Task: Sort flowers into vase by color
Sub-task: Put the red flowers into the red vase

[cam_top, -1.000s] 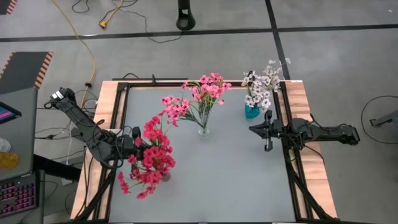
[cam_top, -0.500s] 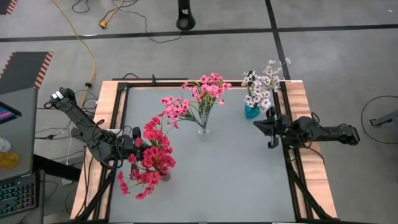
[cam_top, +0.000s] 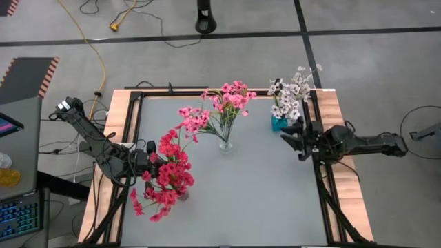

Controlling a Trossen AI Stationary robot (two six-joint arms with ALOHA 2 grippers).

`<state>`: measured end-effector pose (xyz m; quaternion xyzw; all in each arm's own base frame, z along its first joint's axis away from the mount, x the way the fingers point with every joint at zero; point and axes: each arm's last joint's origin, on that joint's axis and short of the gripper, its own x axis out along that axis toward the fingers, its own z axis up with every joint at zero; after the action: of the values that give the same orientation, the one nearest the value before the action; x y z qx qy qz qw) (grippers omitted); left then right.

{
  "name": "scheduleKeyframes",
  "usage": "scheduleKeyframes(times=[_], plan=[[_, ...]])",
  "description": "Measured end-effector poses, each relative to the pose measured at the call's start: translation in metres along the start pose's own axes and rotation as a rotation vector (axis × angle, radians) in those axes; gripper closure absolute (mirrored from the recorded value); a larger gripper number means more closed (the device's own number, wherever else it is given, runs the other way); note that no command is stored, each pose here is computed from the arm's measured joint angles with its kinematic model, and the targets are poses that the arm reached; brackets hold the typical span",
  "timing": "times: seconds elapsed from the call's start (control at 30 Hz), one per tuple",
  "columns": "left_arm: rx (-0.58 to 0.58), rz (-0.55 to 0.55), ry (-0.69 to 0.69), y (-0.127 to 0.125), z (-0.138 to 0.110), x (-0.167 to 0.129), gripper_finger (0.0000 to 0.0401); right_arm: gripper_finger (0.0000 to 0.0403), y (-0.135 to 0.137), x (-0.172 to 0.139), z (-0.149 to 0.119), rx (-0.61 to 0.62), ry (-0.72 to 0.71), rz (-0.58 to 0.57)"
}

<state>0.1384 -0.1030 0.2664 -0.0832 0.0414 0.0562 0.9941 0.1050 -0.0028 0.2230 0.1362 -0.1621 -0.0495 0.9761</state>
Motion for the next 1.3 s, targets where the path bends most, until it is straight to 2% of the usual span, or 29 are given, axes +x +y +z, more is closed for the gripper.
scheduleKeyframes(times=[0.13,0.3,0.5,0.77,1.07,1.3], plan=[[0.006,-0.026,0.007,-0.001,0.0,0.0,0.0401,0.0135,0.004,0.016,0.003,-0.058,0.067,-0.005],[0.03,-0.044,0.01,-0.001,0.0,0.0,0.0401,0.0097,0.017,0.045,0.005,-0.115,0.169,0.019],[0.042,-0.044,0.011,-0.001,0.0,0.0,0.0401,0.0092,0.035,0.09,0.0,-0.203,0.295,0.053],[0.044,-0.047,0.012,-0.001,0.0,0.0,0.0401,0.0092,0.055,0.142,-0.023,-0.224,0.419,0.078],[0.085,-0.048,0.012,-0.001,-0.001,0.0,0.0401,0.0092,0.08,0.192,-0.06,-0.185,0.516,0.096],[0.097,-0.047,0.014,-0.001,-0.001,0.0,0.0401,0.0092,0.102,0.23,-0.1,-0.196,0.581,0.121]])
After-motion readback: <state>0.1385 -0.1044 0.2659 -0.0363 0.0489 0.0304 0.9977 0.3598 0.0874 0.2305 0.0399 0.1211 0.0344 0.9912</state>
